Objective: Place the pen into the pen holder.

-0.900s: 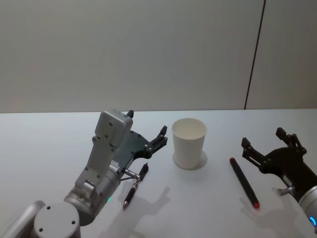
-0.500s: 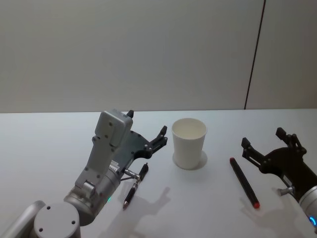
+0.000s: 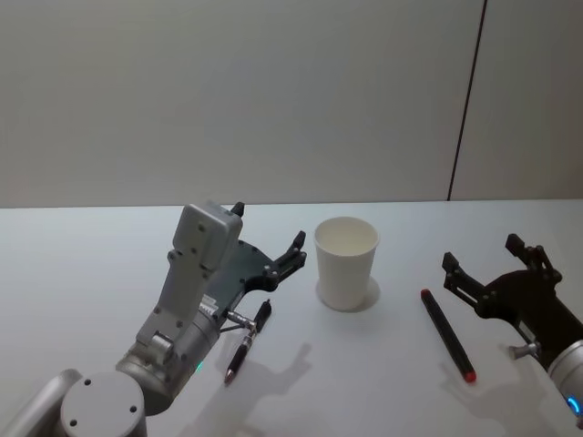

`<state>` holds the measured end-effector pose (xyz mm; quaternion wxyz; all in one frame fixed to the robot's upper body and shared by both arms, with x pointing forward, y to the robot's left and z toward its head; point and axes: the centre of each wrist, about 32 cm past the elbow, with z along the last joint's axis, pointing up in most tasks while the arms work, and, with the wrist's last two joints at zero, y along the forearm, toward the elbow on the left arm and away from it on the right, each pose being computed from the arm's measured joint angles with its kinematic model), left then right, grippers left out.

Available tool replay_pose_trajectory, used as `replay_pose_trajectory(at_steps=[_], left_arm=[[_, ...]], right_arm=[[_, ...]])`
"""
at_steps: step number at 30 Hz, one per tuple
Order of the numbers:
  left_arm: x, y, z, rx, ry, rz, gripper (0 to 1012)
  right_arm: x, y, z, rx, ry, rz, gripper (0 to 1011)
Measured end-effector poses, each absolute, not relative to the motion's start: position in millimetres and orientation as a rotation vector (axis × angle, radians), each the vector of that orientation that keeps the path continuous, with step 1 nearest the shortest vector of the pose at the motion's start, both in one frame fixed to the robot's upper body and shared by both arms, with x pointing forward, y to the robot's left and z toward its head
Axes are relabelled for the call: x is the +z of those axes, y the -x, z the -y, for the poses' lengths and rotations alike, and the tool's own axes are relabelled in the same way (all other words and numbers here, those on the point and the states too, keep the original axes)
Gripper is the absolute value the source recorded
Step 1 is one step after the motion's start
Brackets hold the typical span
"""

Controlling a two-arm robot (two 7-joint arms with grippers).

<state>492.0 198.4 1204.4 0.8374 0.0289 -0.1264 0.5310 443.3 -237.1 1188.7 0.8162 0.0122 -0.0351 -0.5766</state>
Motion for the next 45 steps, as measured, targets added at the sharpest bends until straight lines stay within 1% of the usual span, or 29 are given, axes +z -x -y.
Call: replay_pose_trajectory(at_steps=[13, 16, 20, 25, 28, 36, 45], left_arm=[[1204.4, -492.0, -198.4, 1.124, -0.061, 0.268, 1000], [1204.4, -492.0, -198.4, 1.124, -0.061, 0.268, 1000], [1204.4, -492.0, -198.4, 1.124, -0.061, 0.268, 1000], [1204.4, -492.0, -198.4, 1.124, -0.061, 0.268, 1000], [1204.4, -492.0, -198.4, 1.124, -0.061, 0.268, 999], [1204.4, -492.0, -198.4, 1.124, -0.061, 0.268, 1000], [1204.4, -492.0, -198.4, 1.124, -0.061, 0.268, 1000]], right_arm=[[1189.6, -442.9, 237.0, -1.228, -0.027, 0.077, 1001], [1194.1, -440.5, 237.1, -1.225, -0.03, 0.083, 1001], [1209.1, -434.5, 238.1, -1.222, -0.038, 0.097, 1001], [1221.7, -431.2, 238.9, -1.22, -0.041, 0.101, 1001], [1224.2, -431.0, 239.8, -1.221, -0.041, 0.097, 1001], [1215.9, -437.8, 243.5, -1.232, -0.031, 0.053, 1001], [1203.1, -451.7, 247.5, -1.255, -0.021, -0.046, 1001]])
